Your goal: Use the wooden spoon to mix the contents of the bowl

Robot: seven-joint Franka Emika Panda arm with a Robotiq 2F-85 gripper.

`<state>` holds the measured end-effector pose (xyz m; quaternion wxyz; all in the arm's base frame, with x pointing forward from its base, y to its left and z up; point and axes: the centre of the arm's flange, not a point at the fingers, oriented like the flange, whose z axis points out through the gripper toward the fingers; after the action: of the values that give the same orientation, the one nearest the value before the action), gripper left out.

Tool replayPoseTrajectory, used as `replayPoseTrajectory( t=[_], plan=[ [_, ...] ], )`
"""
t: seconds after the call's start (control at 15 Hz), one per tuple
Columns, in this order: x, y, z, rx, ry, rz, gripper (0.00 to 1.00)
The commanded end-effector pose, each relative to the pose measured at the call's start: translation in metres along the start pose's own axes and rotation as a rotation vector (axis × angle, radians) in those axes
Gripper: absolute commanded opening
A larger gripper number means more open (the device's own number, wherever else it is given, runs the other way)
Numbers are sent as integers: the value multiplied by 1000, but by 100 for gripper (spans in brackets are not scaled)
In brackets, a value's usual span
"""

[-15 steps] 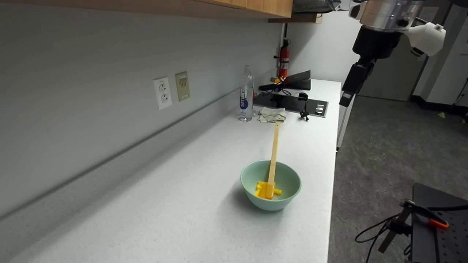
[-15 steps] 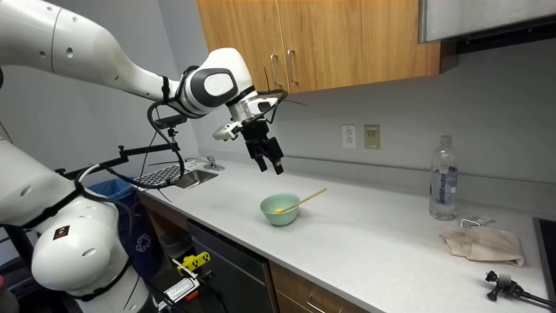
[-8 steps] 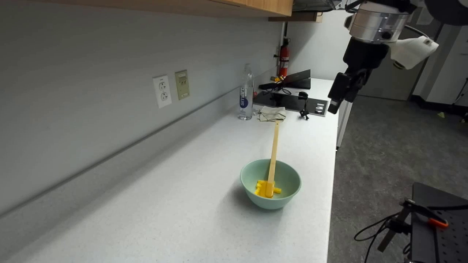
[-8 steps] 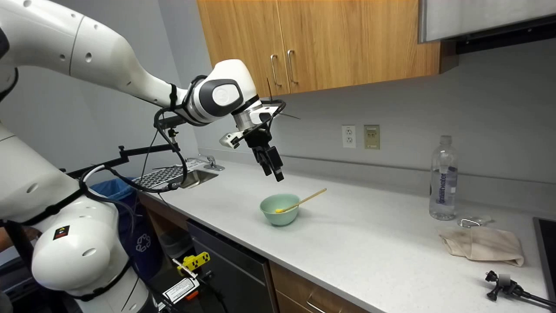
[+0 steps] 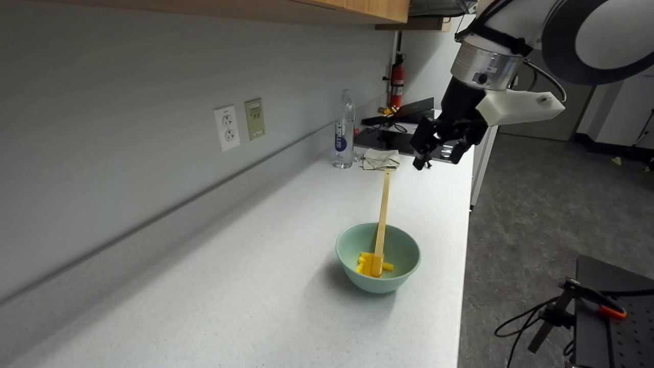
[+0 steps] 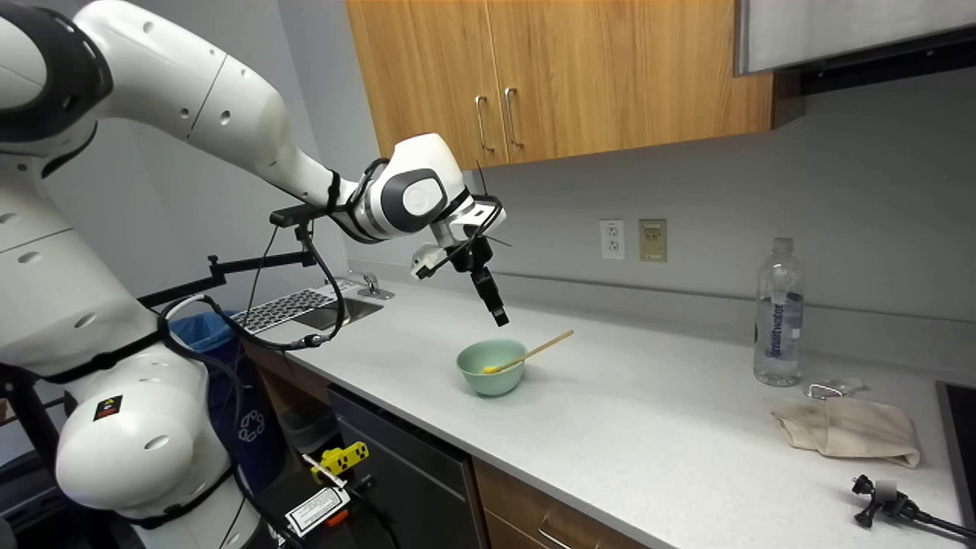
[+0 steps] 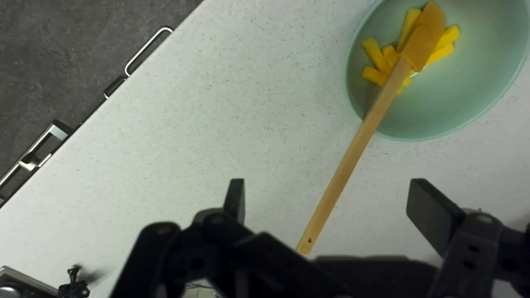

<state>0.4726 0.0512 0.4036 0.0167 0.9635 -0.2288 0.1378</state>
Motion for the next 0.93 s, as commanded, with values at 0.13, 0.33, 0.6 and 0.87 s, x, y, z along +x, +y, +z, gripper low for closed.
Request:
replayPoseTrajectory(
  t=[0.13,0.33,0.6,0.87],
  plan=[
    [6,-3,15,-23,16,55,100],
    [24,-9,40,-48,46,210,100],
    [51,-21,60,-7,106,418,100],
    [49,-15,54,24,95,467,100]
  ],
)
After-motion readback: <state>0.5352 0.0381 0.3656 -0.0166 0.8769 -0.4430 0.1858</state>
